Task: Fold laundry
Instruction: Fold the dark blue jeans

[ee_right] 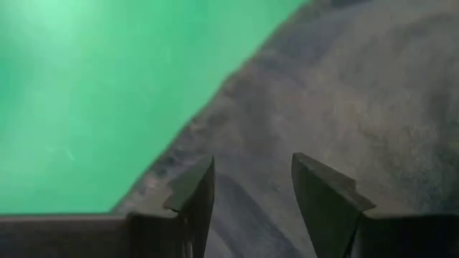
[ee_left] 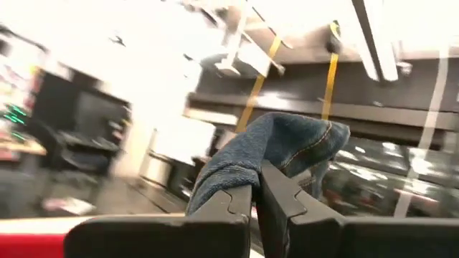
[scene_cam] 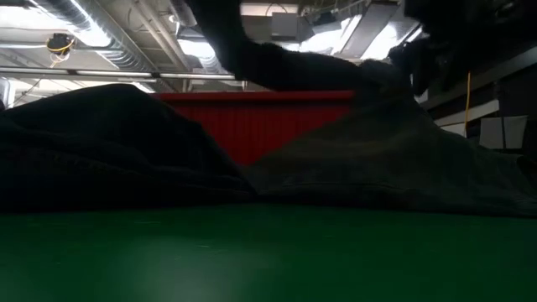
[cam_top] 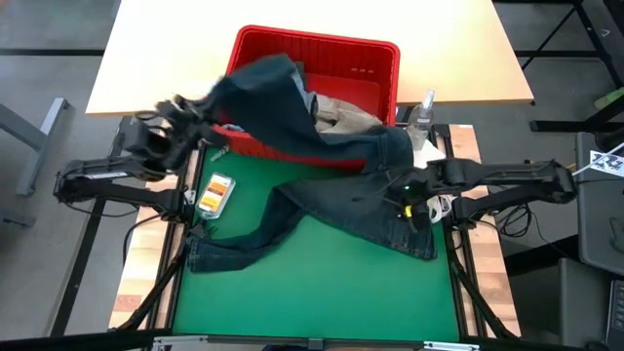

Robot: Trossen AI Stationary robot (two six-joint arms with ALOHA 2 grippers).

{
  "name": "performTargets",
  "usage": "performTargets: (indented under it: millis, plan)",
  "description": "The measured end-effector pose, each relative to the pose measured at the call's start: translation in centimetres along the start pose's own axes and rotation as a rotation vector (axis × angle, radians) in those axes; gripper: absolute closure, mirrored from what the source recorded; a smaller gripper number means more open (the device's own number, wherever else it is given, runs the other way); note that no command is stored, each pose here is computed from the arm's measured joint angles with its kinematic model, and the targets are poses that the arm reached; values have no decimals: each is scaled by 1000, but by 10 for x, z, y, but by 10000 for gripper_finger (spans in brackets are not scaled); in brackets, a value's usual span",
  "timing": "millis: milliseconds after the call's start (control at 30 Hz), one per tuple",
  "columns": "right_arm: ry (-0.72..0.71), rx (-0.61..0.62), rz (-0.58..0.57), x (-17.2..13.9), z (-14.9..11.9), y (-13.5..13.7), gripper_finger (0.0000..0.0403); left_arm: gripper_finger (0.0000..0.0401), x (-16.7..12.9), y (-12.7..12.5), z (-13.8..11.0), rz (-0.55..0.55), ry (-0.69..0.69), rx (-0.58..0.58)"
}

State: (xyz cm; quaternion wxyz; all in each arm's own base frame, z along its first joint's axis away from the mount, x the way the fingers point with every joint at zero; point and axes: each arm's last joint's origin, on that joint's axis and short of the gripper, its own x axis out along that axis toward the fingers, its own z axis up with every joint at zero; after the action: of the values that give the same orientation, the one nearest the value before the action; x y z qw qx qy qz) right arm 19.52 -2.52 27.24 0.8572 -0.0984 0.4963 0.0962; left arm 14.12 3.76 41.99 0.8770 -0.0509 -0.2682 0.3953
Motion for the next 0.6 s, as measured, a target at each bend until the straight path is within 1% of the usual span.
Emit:
performTargets:
  millis: [67,200,300,400,467,600]
  plan:
    - [44,5,-9,9,0,-2,217,401,-3,4,11,46,-24,32]
    - [138,14,-10,28,0,-6,217,401,-11,16,23,174,-33,85]
    - [208,21,6,43,-2,-8,217,401,-18,24,29,284,-14,119]
    - [269,27,30,57,-4,-10,217,401,-22,30,31,371,24,158]
    - [305,31,45,67,-4,-11,217,401,-25,32,30,398,50,183]
    - [393,41,83,85,-7,-12,217,400,-26,33,26,419,96,235]
